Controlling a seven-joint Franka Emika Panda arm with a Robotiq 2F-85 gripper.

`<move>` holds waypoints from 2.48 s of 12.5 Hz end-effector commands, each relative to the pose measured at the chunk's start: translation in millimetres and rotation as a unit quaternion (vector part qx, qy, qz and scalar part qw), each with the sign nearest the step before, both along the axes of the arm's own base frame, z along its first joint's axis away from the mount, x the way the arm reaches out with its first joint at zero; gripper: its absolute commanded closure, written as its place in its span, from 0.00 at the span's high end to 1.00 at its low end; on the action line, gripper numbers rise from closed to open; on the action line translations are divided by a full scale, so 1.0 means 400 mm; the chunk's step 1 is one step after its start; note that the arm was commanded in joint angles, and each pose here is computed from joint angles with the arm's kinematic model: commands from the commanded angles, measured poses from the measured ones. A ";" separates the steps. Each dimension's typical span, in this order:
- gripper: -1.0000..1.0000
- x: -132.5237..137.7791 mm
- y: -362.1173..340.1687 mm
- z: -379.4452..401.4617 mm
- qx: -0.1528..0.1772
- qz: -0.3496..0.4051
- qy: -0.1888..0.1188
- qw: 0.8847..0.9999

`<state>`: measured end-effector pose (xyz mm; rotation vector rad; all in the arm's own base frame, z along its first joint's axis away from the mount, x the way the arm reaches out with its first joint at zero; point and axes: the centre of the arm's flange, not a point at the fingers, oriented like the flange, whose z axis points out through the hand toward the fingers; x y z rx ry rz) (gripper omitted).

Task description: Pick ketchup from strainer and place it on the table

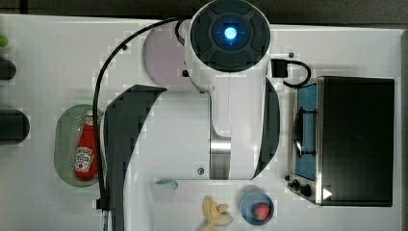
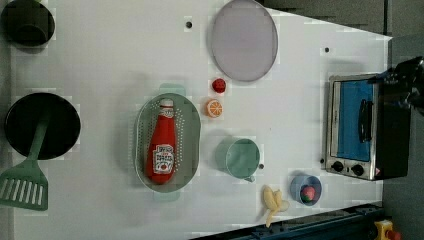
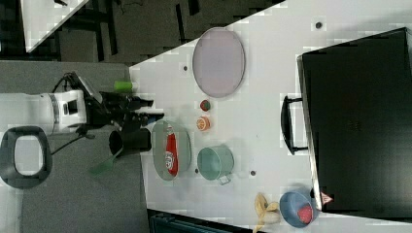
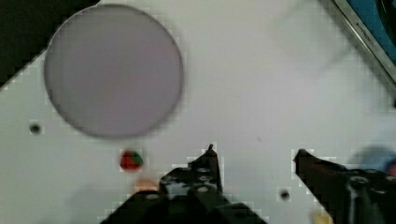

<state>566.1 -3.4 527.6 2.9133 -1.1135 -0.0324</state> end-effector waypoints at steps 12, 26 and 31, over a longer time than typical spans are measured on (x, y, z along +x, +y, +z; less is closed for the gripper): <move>1.00 -0.240 0.595 -0.034 -0.010 0.199 0.028 0.980; 1.00 -0.403 0.921 -0.576 0.041 0.291 -0.017 0.956; 1.00 -0.405 0.936 -0.752 0.090 0.273 0.004 0.958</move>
